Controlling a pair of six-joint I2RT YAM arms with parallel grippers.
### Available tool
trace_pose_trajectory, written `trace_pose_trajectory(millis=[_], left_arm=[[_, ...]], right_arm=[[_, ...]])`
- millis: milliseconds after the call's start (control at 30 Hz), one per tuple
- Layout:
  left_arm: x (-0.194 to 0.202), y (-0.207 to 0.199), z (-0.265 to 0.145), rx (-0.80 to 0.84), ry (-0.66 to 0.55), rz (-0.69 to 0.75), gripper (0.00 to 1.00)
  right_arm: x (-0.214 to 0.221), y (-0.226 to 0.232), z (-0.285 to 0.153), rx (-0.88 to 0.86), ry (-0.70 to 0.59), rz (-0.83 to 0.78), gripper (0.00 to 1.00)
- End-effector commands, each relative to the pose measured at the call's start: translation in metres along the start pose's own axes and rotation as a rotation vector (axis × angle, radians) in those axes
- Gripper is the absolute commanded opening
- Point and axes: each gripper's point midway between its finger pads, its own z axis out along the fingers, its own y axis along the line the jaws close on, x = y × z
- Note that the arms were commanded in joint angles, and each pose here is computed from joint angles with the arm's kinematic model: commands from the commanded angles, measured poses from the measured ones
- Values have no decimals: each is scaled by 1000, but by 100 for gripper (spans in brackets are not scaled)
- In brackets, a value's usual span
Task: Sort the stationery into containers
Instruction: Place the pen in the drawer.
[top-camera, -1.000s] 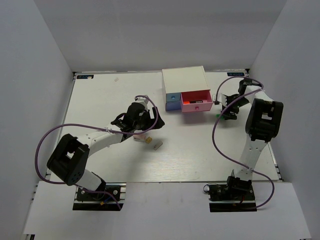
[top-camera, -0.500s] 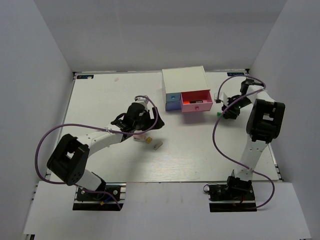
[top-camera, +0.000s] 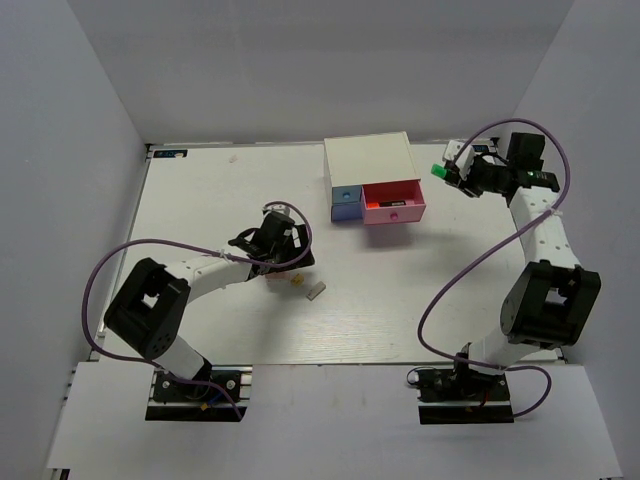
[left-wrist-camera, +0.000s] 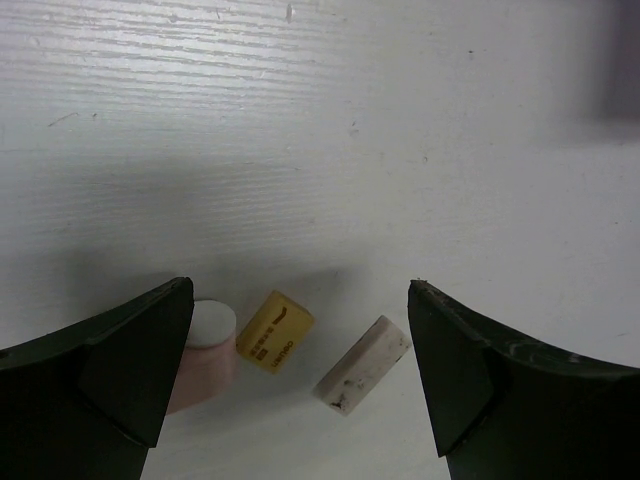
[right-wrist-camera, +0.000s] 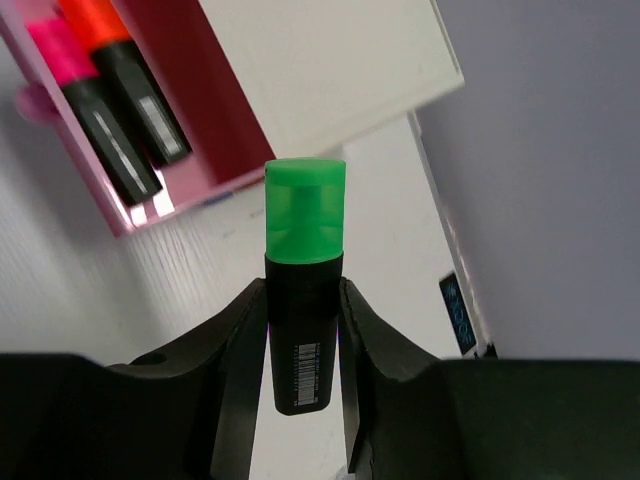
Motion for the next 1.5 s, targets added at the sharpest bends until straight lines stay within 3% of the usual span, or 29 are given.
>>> trace_pose_trajectory(millis=[0,233,433,667,700,767,833,867,1033,1100,1133,1167,1467], left_arm=[[-18,-6,-7,-3,-45,-21,97],[-20,0,-9,-36,-59,-30,97],[-27,1,-15,-32,-87,-40,97],[-40,-12,-25,46,-151,-30,97],[-39,-10,-27,47,-152,-30,97],[-41,-12,-30,57,-165,-32,97],[-41,-9,-31,55,-177,-25,97],[-43,-11,-33,60,-184,-26,97],[-42,-6,-37,48,-198,-28,97],[-39,-3,-35,42,-191,-27,97],[-39,-3,-35,42,-191,-27,97],[-39,-3,-35,42,-191,-27,97],[-41,-4,-35,48,-198,-28,97]], right_arm=[[-44,9,8,-44,-184,-69,22],[-97,39,31,-174,-359,-120,25],[-117,56,46,-229,-406,-102,28],[-118,83,61,-343,-408,-23,50],[-118,83,62,-347,-406,-21,60],[-116,86,66,-364,-390,0,70],[-120,81,68,-350,-402,-11,72],[-121,80,66,-346,-406,6,69],[-136,79,58,-341,-460,23,23],[-134,91,56,-395,-451,58,17],[-138,86,55,-385,-465,-12,13],[-135,93,55,-415,-454,11,0],[-106,131,60,-582,-347,-33,0]])
